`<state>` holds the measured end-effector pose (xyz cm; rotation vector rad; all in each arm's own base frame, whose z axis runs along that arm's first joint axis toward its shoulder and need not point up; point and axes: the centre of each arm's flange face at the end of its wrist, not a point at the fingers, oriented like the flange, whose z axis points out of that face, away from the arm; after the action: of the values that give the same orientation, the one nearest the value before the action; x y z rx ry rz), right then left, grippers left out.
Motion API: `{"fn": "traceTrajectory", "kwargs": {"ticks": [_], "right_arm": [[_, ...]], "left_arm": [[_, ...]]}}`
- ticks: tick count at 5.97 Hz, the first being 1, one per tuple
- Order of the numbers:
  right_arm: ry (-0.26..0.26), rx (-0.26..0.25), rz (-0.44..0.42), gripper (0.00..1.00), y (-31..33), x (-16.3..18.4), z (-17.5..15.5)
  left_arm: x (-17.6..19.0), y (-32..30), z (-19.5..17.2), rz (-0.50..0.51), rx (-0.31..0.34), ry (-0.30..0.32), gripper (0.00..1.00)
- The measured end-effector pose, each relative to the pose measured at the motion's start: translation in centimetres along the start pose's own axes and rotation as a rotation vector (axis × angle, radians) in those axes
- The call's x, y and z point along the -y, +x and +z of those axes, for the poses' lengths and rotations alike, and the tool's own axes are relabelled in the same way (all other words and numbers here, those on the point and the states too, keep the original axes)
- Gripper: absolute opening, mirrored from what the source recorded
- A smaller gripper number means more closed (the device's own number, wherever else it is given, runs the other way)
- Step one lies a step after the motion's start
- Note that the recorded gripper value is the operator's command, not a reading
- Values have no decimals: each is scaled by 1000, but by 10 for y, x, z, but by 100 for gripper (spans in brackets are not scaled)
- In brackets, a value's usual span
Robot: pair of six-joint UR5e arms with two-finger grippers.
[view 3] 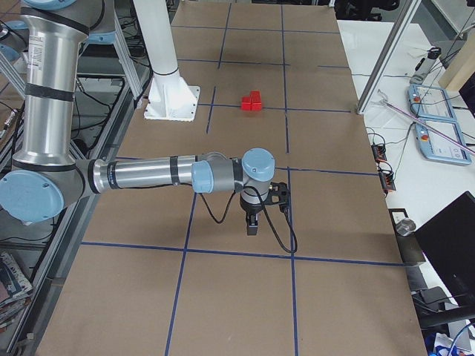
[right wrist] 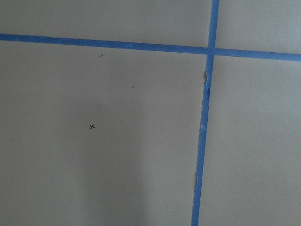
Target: Form red blocks into L shape at center
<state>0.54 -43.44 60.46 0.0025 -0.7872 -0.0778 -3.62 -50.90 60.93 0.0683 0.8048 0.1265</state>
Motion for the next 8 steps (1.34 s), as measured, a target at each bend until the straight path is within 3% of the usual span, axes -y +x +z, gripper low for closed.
{"fn": "traceTrajectory", "kwargs": {"ticks": [4,6,8], "right_arm": [[-9,9,7,100,5,4,6],[-6,46,9,100,3,4,3],[5,60,-44,100,14,7,-2]], "left_arm": [[-6,2,-7,13,15,-4,100],[-16,0,-5,11,12,-10,100],[-23,-1,-2,-1,6,-21,100]]}}
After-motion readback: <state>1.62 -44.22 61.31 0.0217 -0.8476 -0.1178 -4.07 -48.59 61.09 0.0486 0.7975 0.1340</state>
